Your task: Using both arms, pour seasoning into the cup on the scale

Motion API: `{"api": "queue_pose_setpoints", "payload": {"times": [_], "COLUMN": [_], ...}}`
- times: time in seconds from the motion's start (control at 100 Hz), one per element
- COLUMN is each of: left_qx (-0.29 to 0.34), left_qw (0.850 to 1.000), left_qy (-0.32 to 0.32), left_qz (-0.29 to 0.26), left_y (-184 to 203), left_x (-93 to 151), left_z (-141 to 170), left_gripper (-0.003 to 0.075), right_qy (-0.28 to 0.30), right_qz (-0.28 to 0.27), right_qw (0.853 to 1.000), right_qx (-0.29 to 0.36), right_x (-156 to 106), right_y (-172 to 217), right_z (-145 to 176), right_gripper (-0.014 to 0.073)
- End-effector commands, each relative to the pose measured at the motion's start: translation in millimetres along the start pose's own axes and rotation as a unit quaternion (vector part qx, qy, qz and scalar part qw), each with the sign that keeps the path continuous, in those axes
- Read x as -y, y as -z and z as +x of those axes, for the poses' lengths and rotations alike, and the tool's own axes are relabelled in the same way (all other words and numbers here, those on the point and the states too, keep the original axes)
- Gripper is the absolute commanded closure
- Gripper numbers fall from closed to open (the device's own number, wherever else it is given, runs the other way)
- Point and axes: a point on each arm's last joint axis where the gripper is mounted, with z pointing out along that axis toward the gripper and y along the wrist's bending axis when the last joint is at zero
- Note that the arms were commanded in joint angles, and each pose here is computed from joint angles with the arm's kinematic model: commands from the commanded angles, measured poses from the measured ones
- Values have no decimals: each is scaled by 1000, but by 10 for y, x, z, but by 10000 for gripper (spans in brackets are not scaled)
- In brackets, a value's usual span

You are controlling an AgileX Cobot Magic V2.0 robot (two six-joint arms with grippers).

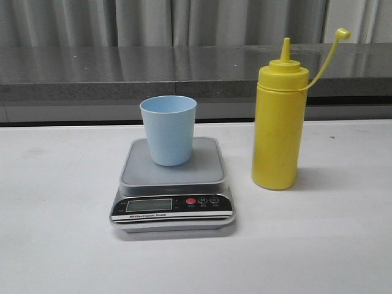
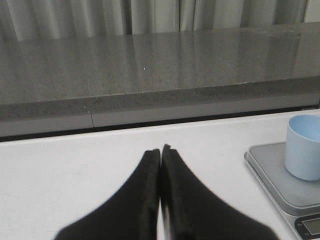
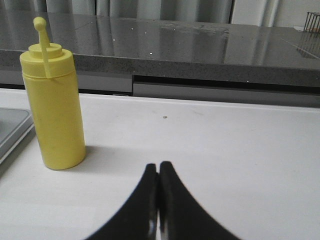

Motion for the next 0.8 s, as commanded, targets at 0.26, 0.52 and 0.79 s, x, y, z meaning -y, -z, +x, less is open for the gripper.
{"api": "queue_pose_setpoints", "payload": {"times": [0.26, 0.52, 0.79], "left_qx": [104, 115, 120], "left_qw": [994, 992, 992], "left_qy": [-15, -2, -3], "left_qz": [-20, -43, -44], "left_y": [52, 59, 53], "left_x": [-12, -31, -30], "left_z": [299, 610, 690], "left_gripper": [740, 740, 740], "right_qy": [7, 7, 7], "right_qz": [1, 1, 1], "right_qw": [998, 998, 998], "right_qx": [65, 65, 65], "right_x": [-2, -2, -2], "right_y": [35, 35, 35], "right_z": [-162, -162, -162], "right_gripper": [662, 662, 662]}}
